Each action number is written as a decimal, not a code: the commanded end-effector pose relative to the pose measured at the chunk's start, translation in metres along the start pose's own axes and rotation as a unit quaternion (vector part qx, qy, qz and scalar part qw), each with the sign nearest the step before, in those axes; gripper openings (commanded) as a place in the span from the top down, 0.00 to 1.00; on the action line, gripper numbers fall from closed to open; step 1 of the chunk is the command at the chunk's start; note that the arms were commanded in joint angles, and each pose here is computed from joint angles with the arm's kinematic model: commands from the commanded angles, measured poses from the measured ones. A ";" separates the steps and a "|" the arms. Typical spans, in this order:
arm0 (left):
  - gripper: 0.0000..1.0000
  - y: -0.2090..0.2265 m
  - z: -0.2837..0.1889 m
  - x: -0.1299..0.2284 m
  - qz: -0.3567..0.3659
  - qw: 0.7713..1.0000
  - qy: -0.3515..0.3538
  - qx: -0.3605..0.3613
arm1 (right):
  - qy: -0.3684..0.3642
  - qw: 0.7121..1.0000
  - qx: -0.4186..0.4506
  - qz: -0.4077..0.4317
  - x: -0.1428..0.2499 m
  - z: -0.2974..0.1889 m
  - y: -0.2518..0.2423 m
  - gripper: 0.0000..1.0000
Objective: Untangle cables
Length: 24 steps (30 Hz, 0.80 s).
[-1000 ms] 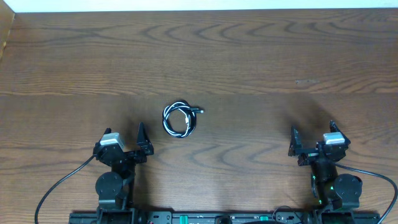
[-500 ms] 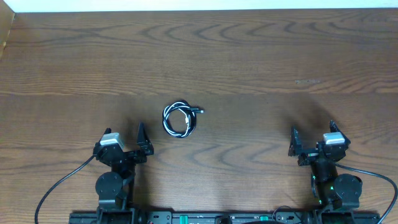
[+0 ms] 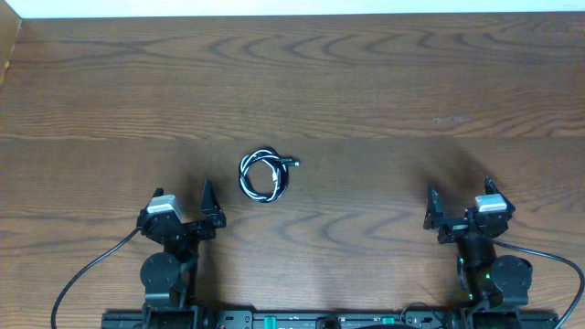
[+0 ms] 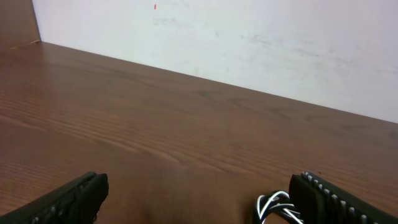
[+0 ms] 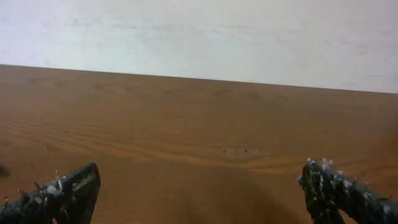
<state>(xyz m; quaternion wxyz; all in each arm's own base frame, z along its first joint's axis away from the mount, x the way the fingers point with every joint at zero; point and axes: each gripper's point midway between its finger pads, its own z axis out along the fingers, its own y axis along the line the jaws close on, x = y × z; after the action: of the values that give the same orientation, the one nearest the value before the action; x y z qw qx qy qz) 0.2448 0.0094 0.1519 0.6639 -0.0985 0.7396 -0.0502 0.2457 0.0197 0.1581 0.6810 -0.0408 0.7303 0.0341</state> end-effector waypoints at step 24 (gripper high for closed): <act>0.02 0.005 0.001 0.019 0.012 0.999 0.029 -0.011 | -0.010 1.000 0.009 -0.005 -0.005 0.000 -0.003 0.01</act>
<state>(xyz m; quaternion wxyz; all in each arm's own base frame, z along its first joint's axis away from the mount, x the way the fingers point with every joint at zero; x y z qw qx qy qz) 0.2448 0.0094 0.1517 0.6635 -0.0985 0.7400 -0.0502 0.2462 0.0174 0.1621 0.6872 -0.0364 0.7250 0.0291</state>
